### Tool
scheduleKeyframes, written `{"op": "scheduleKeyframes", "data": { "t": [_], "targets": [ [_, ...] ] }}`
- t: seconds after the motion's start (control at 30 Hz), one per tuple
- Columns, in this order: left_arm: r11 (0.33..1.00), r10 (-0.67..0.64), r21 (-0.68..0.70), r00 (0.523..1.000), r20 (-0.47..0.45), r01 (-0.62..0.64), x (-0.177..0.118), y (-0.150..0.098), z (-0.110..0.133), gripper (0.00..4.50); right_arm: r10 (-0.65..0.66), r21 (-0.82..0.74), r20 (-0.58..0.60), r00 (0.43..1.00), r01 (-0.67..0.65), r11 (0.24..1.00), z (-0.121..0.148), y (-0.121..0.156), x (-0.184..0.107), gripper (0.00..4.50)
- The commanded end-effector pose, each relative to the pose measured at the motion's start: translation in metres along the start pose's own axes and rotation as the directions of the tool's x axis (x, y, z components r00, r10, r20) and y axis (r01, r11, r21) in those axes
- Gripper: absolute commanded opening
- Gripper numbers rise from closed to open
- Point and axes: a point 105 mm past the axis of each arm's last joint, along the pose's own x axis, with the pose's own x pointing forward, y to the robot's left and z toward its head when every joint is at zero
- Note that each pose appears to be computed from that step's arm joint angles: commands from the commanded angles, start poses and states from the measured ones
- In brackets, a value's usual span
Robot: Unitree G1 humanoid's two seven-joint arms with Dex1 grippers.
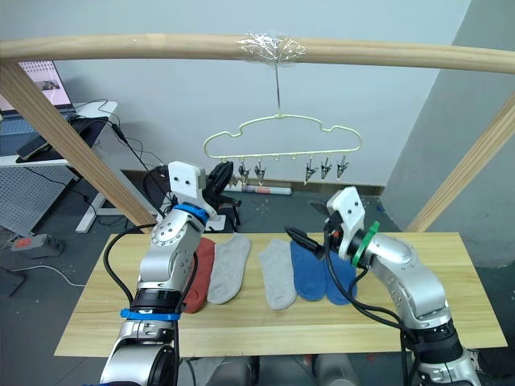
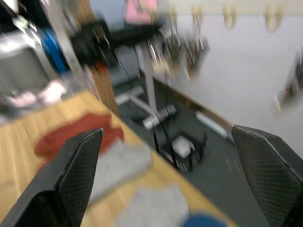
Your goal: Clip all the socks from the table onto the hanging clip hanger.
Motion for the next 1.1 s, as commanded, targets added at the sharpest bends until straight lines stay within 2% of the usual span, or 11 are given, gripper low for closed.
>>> {"op": "scheduleKeyframes", "data": {
  "t": [0.03,0.13,0.3,0.47,0.53,0.77,0.97,1.1],
  "targets": [
    [0.999,0.000,0.038,1.000,0.015,0.000,-0.004,0.003,0.007,0.01,-0.153,-0.007,-0.167,0.974,0.154,0.988,-0.047,-0.020,-0.007,4.50],
    [0.999,-0.009,0.046,1.000,-0.004,0.009,-0.008,0.003,0.005,0.01,-0.278,-0.041,-0.262,0.924,0.277,0.960,-0.076,-0.043,-0.010,4.50],
    [0.999,-0.011,0.048,1.000,-0.013,0.012,-0.012,0.003,0.004,0.01,-0.389,-0.047,-0.340,0.856,0.398,0.916,-0.101,-0.072,-0.008,4.50],
    [0.999,-0.013,0.047,1.000,-0.012,0.014,-0.012,0.002,0.005,0.01,-0.350,0.017,-0.364,0.863,0.382,0.924,-0.111,-0.070,0.004,4.50],
    [0.999,-0.013,0.051,1.000,-0.015,0.013,-0.012,0.001,0.005,0.01,-0.319,0.010,-0.412,0.853,0.354,0.935,-0.123,-0.065,0.005,4.50],
    [0.999,-0.007,0.046,1.000,-0.021,0.008,-0.015,-0.001,0.004,0.01,-0.284,-0.027,-0.530,0.799,0.319,0.947,-0.161,-0.060,-0.012,4.50],
    [0.999,-0.003,0.043,1.000,-0.026,0.004,-0.016,-0.001,0.003,0.01,-0.262,0.039,-0.547,0.795,0.337,0.941,-0.171,-0.055,-0.018,4.50],
    [0.999,0.002,0.036,1.000,-0.029,-0.001,-0.016,0.000,0.003,0.00,-0.258,0.043,-0.542,0.800,0.333,0.942,-0.170,-0.054,-0.019,3.29]
  ]
}}
